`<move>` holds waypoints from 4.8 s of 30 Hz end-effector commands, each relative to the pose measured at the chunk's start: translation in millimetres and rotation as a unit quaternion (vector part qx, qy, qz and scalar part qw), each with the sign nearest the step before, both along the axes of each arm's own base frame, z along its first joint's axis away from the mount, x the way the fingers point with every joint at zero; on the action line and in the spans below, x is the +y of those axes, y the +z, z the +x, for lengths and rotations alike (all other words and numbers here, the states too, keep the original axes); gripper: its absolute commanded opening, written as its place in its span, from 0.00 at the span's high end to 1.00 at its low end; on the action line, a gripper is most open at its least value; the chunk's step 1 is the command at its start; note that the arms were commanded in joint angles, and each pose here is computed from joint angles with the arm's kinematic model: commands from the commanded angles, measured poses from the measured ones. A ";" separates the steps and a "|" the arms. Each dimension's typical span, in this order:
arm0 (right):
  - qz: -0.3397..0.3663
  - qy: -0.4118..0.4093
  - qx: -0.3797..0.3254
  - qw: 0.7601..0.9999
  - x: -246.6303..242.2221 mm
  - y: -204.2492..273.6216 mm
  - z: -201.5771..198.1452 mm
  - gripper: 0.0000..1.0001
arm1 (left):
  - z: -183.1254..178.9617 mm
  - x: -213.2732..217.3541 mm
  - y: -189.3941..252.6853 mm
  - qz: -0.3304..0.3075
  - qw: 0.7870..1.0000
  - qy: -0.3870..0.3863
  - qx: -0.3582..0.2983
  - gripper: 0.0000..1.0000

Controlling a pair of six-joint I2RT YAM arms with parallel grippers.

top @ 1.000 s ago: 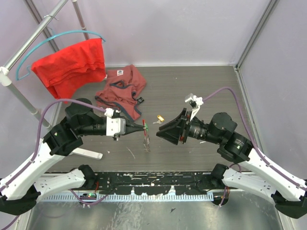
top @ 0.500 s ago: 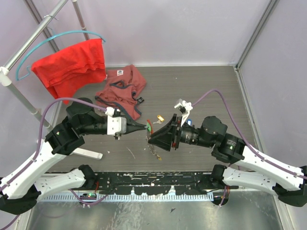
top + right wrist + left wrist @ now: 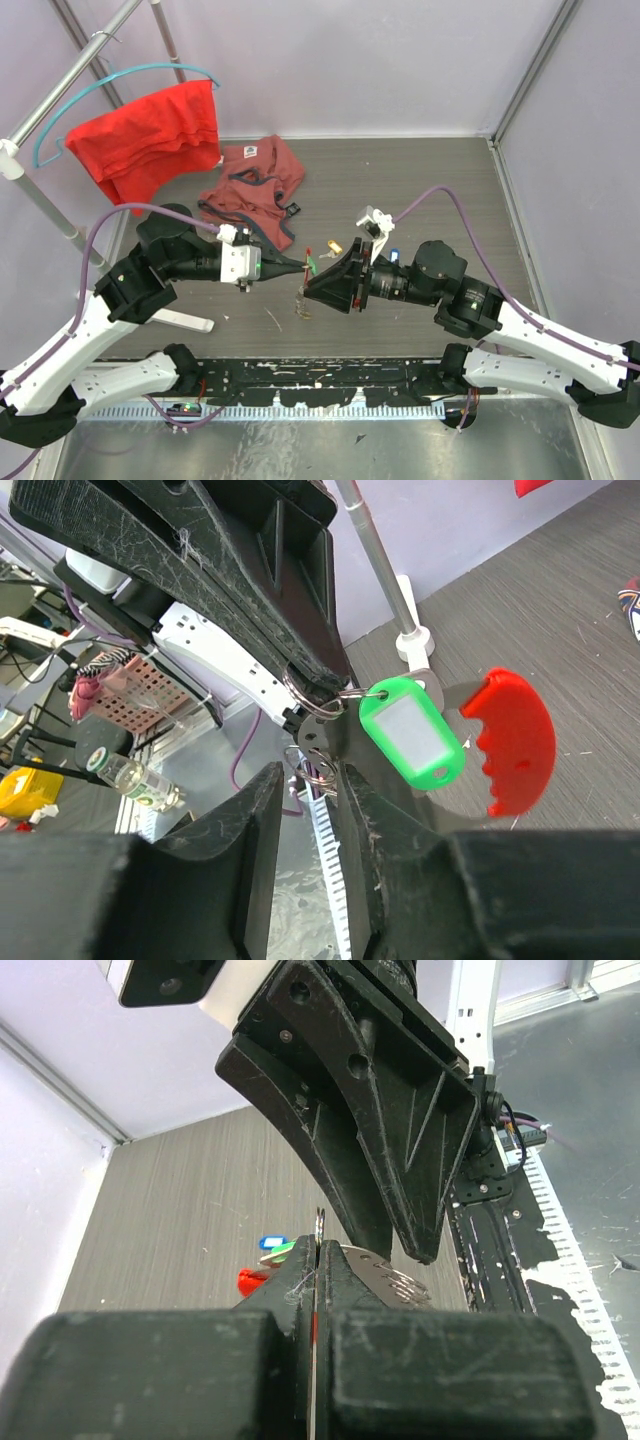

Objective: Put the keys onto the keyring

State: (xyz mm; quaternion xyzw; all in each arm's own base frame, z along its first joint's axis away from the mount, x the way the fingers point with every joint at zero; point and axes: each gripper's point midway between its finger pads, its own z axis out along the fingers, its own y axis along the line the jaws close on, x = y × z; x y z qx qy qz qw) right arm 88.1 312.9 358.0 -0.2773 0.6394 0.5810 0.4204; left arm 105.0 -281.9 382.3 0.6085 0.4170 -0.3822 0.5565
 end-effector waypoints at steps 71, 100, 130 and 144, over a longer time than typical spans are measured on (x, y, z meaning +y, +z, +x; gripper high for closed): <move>0.013 -0.041 -0.052 0.998 -6.2 21.8 13.3 0.62 | 13.5 -4.3 -0.2 -0.005 1.000 0.025 -0.013 1.00; 0.006 -0.041 -0.048 0.998 -3.4 13.5 15.0 0.75 | 15.2 -4.8 1.8 -0.007 0.999 0.028 -0.015 1.00; 0.004 -0.051 -0.038 0.998 -6.5 17.3 16.9 0.99 | 21.8 0.7 -5.5 -0.019 0.998 0.061 -0.008 0.99; 0.004 -0.153 0.029 0.988 -15.6 22.1 48.1 0.99 | 26.4 28.7 -6.4 -0.079 0.987 0.140 0.017 0.39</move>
